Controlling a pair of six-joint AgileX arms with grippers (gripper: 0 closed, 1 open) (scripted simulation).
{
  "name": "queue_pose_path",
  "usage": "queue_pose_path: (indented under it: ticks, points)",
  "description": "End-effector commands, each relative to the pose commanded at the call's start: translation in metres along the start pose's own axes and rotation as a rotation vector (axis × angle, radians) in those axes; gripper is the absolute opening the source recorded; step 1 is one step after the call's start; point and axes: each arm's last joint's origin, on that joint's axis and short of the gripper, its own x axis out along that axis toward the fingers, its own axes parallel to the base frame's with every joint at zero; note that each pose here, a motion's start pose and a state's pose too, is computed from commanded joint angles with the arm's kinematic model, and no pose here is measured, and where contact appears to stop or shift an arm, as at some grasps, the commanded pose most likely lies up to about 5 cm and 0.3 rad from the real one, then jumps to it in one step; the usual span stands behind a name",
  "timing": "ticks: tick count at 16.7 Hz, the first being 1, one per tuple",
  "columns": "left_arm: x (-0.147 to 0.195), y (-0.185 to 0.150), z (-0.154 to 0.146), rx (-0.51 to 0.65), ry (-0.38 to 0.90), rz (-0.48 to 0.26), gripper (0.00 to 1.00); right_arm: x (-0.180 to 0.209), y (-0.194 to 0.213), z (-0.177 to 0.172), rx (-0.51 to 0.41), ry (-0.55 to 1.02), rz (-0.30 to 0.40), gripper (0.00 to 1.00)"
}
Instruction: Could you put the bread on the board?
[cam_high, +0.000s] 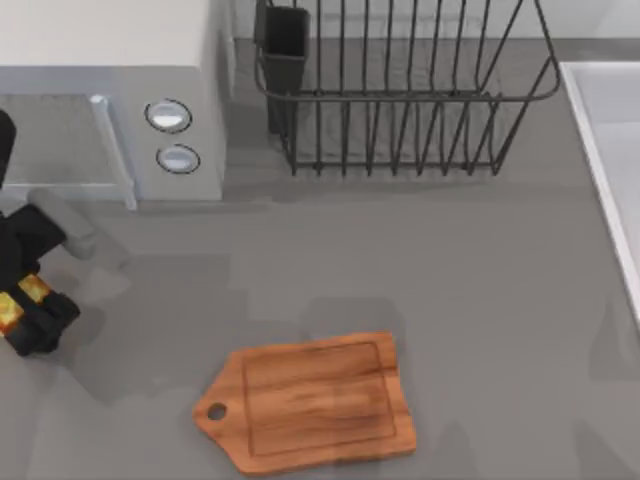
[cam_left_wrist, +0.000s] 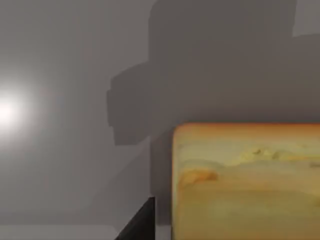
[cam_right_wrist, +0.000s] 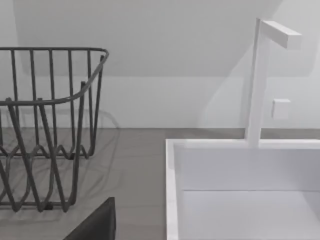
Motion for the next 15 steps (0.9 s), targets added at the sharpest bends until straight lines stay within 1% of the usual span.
queue_pose_path:
  ticks: [5, 6, 13, 15]
  points:
    - [0.0000, 0.0000, 0.0000, 0.000, 0.000, 0.000, 0.02, 0.0000, 0.0000, 0.0000, 0.000, 0.000, 0.000, 1.00]
    - [0.0000, 0.0000, 0.0000, 0.000, 0.000, 0.000, 0.00, 0.0000, 0.0000, 0.0000, 0.000, 0.000, 0.000, 1.00]
    - [0.0000, 0.0000, 0.0000, 0.000, 0.000, 0.000, 0.00, 0.0000, 0.0000, 0.0000, 0.000, 0.000, 0.000, 1.00]
    - [-0.0052, -0.0013, -0.0014, -0.005, -0.003, -0.001, 0.00, 0.0000, 0.0000, 0.0000, 0.000, 0.000, 0.000, 1.00]
